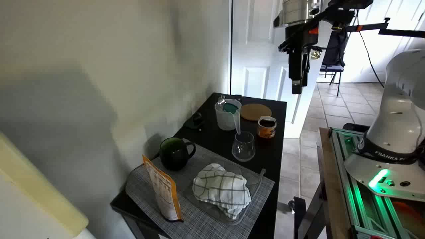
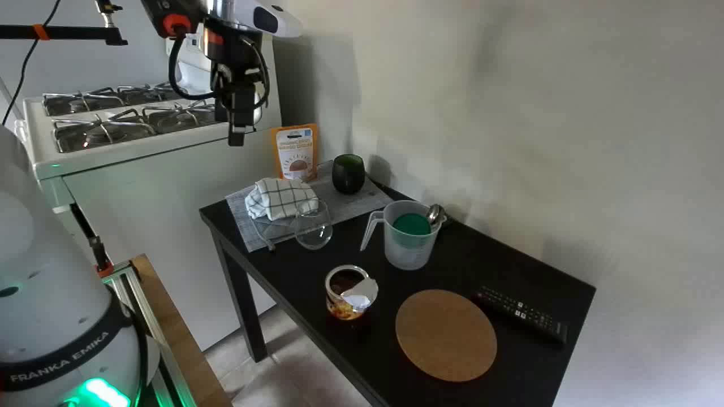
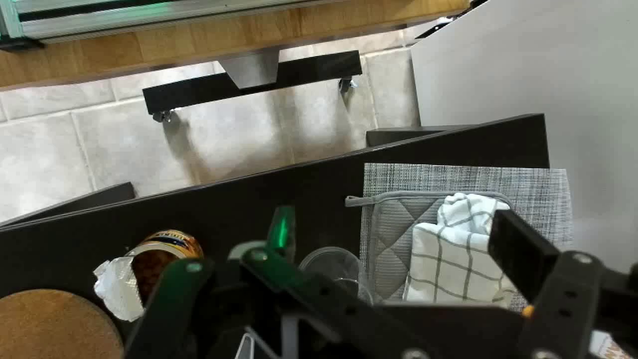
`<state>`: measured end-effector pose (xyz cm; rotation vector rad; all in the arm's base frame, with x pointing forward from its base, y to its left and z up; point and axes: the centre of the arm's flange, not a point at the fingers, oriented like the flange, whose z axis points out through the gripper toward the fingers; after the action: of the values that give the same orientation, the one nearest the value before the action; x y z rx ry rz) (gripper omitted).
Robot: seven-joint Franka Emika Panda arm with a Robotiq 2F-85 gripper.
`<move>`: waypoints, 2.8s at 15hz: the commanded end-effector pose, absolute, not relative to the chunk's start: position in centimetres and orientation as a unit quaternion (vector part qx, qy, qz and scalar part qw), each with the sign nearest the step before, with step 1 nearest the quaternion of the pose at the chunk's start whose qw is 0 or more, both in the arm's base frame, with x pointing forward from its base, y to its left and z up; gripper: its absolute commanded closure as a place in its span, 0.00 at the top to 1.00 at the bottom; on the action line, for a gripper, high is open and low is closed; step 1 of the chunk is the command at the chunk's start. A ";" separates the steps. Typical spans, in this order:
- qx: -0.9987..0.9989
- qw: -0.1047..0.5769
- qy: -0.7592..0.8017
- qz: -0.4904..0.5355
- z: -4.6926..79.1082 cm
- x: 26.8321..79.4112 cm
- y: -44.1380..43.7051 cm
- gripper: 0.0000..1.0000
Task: Put the remote in the black cup
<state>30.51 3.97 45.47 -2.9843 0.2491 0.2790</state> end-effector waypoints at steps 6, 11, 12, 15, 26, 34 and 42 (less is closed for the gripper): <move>-0.985 0.086 0.136 0.066 45.8 32.3 2.8 1.00; -0.959 0.105 0.262 0.015 45.4 38.5 -3.6 1.00; -0.952 0.102 0.289 0.005 44.6 40.6 -5.7 1.00; -0.924 0.092 0.370 -0.015 43.0 43.5 -11.6 1.00; -0.850 0.099 0.516 0.015 38.6 47.1 -23.7 1.00; -0.800 0.089 0.593 0.020 35.4 49.8 -31.4 1.00; -0.762 0.064 0.644 0.015 24.0 53.9 -37.4 1.00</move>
<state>50.54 -36.18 28.24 -2.3161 1.8970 0.0395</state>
